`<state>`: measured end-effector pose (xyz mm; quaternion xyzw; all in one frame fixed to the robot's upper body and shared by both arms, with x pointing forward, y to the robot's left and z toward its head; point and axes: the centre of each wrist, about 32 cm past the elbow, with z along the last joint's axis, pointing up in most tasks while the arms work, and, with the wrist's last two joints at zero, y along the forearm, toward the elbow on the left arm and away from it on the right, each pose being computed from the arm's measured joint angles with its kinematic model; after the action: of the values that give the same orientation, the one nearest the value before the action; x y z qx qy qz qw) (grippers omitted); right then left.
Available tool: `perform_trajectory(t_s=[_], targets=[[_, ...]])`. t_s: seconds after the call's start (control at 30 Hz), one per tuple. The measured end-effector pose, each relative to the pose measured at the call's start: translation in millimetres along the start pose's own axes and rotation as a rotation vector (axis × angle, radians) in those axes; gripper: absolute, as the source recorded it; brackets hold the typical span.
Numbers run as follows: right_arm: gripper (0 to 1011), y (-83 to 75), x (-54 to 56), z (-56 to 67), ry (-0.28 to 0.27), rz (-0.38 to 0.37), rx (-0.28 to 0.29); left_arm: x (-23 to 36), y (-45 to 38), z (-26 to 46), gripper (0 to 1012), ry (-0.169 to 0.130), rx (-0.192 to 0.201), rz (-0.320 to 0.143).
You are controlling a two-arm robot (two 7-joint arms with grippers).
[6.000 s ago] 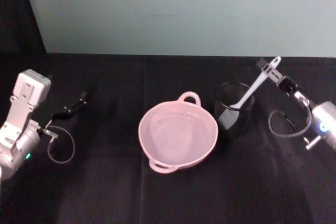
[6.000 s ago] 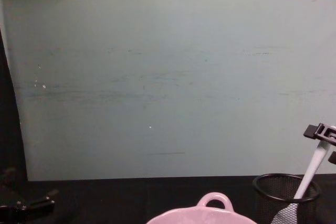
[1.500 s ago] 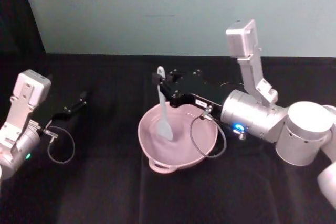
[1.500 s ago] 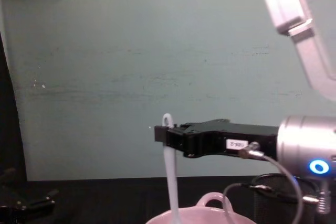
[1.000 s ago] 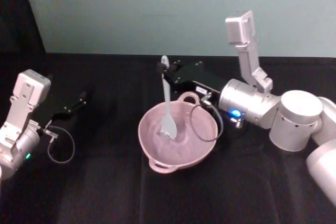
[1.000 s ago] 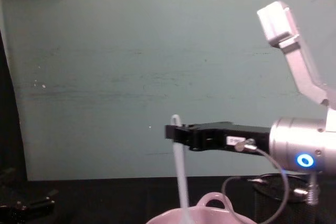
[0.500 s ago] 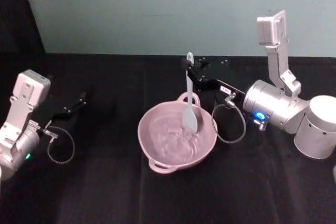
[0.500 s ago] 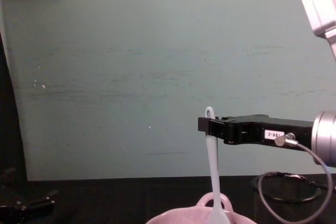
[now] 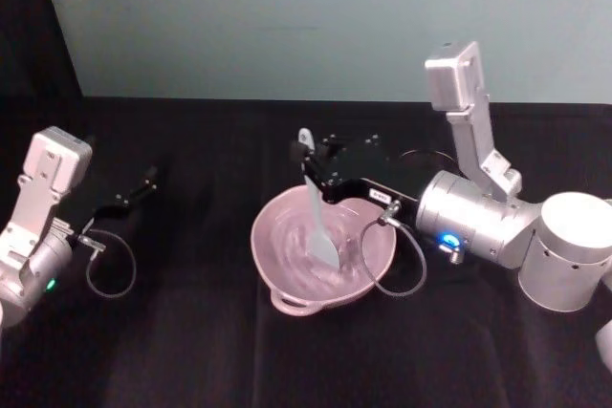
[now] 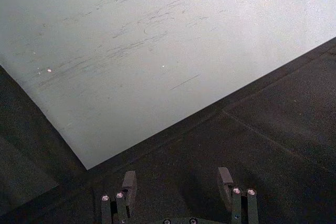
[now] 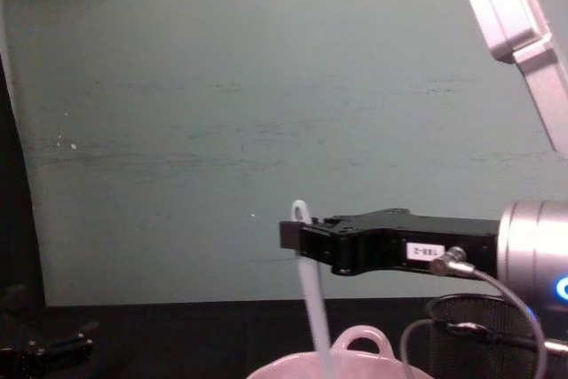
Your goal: Use the one hand to pick up the spoon and stir the clear water in the bowl.
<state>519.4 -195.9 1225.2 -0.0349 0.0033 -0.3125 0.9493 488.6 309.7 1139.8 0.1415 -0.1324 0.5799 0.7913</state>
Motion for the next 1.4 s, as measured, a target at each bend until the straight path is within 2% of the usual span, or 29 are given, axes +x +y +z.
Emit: perform_trajectory(t_s=[0.2,0.43,0.6,0.73,0.87,0.97,1.1,1.4], targets=[[110,10.8,-4.0,-0.1,0.009,0.029,0.013,0.0,0.0,0.0,1011,0.0,0.0,0.0],[110,23.1,-0.5,-2.6,0.038,0.041,0.036,0.0,0.0,0.0,1011,0.0,0.0,0.0],[110,30.0,6.2,-6.6,0.072,0.036,0.057,0.0,0.0,0.0,1011,0.0,0.0,0.0],[110,33.2,19.7,-12.4,0.102,0.002,0.06,0.0,0.0,0.0,1011,0.0,0.0,0.0],[110,30.6,28.3,-12.9,0.106,-0.028,0.059,0.0,0.0,0.0,1011,0.0,0.0,0.0],[110,22.4,37.5,-11.0,0.094,-0.072,0.054,0.0,0.0,0.0,1011,0.0,0.0,0.0],[110,12.7,42.8,-8.7,0.076,-0.105,0.049,0.0,0.0,0.0,1011,0.0,0.0,0.0],[110,-5.4,40.0,-1.6,0.032,-0.127,0.024,0.0,0.0,0.0,1011,0.0,0.0,0.0]])
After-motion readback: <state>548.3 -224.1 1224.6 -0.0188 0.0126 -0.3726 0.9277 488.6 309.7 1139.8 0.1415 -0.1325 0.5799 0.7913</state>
